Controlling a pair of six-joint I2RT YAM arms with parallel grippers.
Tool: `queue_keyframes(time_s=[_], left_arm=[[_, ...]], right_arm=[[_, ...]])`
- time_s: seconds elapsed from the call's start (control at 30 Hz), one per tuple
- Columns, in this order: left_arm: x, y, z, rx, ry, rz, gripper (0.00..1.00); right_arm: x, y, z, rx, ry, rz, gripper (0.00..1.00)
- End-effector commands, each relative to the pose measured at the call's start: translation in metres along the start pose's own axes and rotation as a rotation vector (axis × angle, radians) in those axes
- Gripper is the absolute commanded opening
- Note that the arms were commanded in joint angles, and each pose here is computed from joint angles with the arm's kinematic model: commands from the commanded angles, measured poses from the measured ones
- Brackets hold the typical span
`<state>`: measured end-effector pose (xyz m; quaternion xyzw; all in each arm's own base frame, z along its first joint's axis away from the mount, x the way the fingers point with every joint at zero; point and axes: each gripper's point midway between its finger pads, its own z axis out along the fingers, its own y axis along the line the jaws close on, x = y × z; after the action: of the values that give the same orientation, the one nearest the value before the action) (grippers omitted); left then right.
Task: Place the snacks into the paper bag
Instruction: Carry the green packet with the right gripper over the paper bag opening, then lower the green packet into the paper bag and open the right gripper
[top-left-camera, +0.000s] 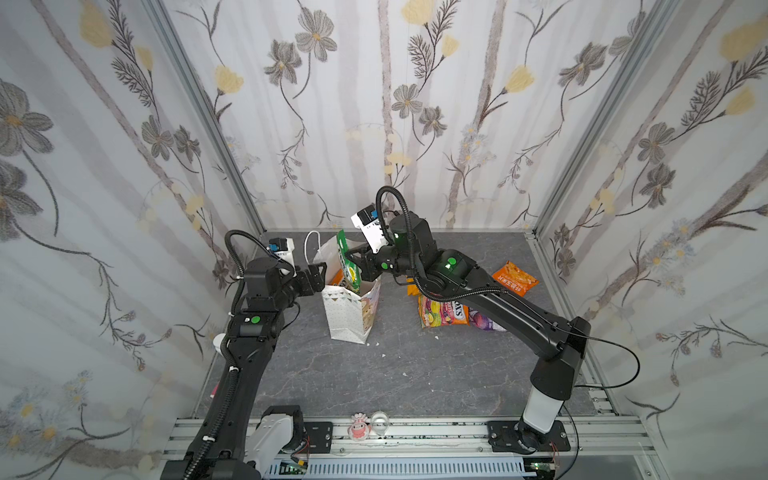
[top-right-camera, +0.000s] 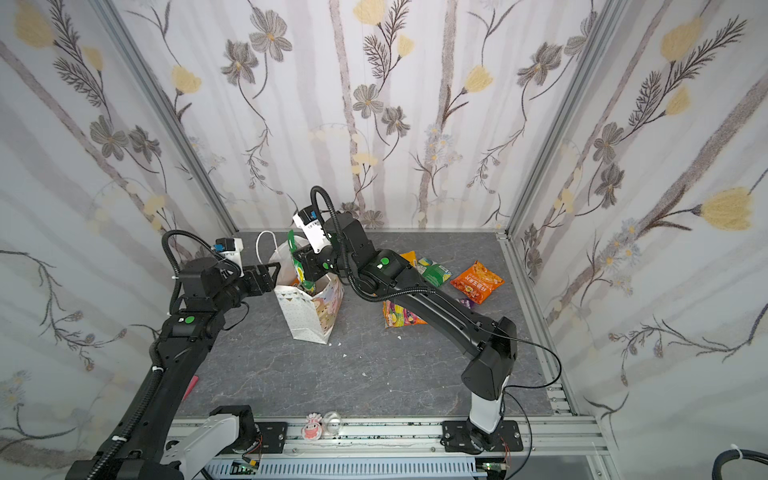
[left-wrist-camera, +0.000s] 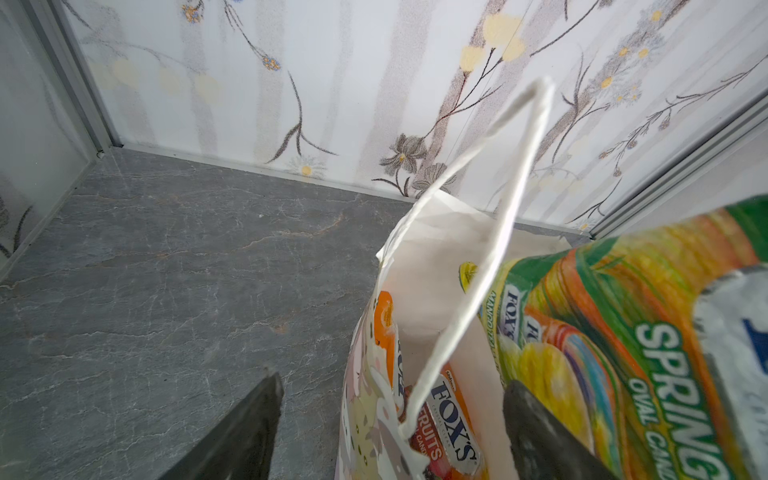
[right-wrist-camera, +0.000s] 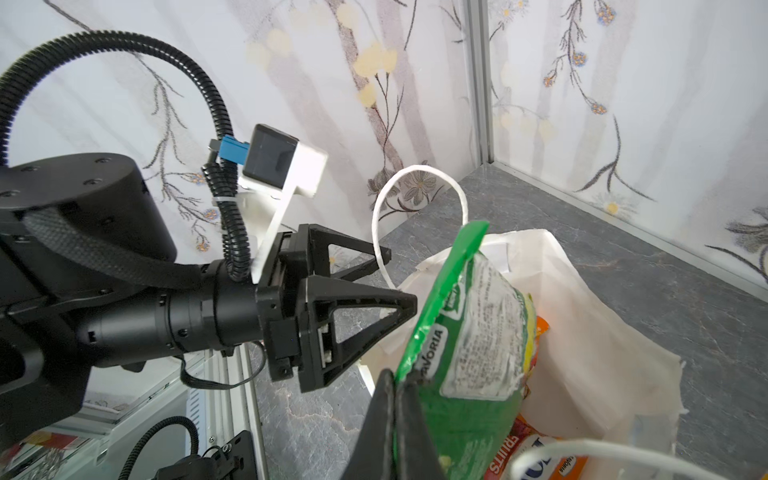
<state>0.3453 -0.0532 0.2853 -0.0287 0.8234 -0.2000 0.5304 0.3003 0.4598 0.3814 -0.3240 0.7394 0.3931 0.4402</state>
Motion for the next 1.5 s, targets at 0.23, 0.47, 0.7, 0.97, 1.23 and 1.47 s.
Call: queue_keyframes(time_s=[0.23, 0.47, 0.7, 0.97, 1.23, 1.47], left_arm=[[-0.005, -0.002, -0.001, 0.008, -0.017, 0.005, 0.83], [-0.002, -0.001, 0.002, 0.01, -0.007, 0.002, 0.84], [0.0, -0.001, 0.004, 0.016, 0.004, -0.004, 0.84], [0.001, -0.001, 0.006, 0.016, 0.009, -0.006, 0.83], [0.0, -0.001, 0.005, 0.017, 0.008, -0.004, 0.83], [0.0, -0.001, 0.004, 0.016, 0.005, -0.003, 0.84]], right_arm=[[0.002, -0.026, 0.009, 0.128, -0.019, 0.04, 0.0], [0.014, -0.047, 0.004, 0.273, 0.009, 0.061, 0.0], [0.018, -0.047, -0.002, 0.366, 0.011, 0.048, 0.0], [0.033, -0.053, 0.012, 0.375, 0.056, 0.058, 0.0], [0.042, -0.027, 0.037, 0.194, 0.076, 0.084, 0.0], [0.05, -0.043, 0.043, 0.261, 0.09, 0.085, 0.0]])
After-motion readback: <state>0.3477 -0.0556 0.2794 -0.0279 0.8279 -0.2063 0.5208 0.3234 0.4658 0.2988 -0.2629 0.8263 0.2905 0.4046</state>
